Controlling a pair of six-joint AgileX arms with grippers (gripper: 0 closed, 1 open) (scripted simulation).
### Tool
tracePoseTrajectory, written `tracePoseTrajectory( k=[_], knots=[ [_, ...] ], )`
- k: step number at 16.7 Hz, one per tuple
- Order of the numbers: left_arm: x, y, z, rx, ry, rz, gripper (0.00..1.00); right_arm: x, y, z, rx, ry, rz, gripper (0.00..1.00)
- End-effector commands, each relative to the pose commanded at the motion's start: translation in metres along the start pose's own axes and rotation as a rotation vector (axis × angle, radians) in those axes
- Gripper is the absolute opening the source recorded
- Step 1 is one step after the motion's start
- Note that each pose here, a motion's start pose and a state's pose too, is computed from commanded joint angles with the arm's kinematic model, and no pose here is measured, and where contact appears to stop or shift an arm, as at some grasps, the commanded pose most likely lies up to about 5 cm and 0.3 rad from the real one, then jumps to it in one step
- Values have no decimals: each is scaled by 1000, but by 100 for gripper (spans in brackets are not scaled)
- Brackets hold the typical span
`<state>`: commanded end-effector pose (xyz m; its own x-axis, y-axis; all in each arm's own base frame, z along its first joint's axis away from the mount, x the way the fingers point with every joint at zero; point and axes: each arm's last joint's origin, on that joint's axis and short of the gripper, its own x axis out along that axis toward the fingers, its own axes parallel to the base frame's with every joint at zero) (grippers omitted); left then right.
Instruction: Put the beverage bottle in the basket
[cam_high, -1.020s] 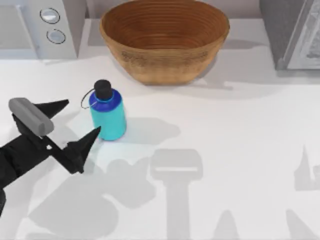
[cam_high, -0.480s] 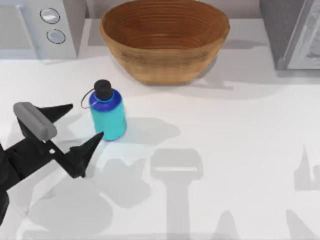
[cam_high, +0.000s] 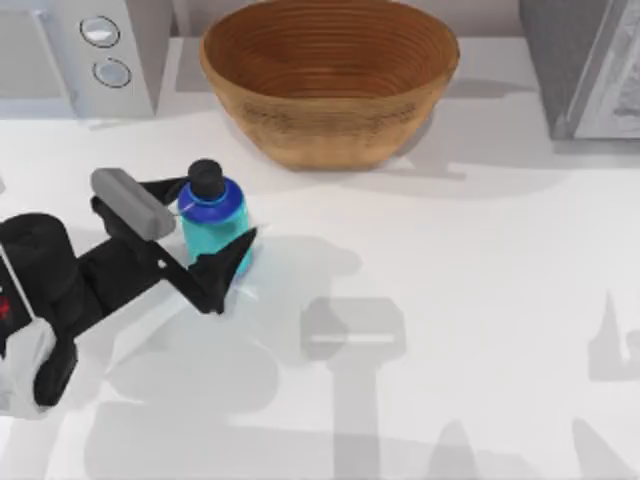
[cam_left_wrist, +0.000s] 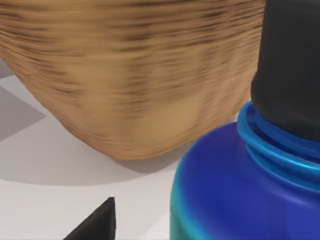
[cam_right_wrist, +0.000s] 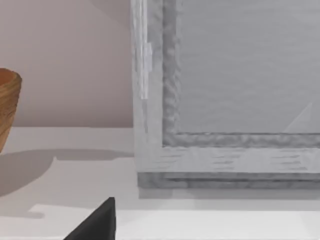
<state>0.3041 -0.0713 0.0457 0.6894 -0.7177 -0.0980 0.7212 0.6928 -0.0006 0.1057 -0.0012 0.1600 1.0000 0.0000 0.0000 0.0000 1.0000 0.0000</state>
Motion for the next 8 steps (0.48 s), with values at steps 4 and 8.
tracePoseTrajectory(
  k=[4,8],
  knots=[
    [9,-1,0,0,0,0,100,0,0,0,0,0,0,100],
    [9,-1,0,0,0,0,85,0,0,0,0,0,0,100]
  ],
)
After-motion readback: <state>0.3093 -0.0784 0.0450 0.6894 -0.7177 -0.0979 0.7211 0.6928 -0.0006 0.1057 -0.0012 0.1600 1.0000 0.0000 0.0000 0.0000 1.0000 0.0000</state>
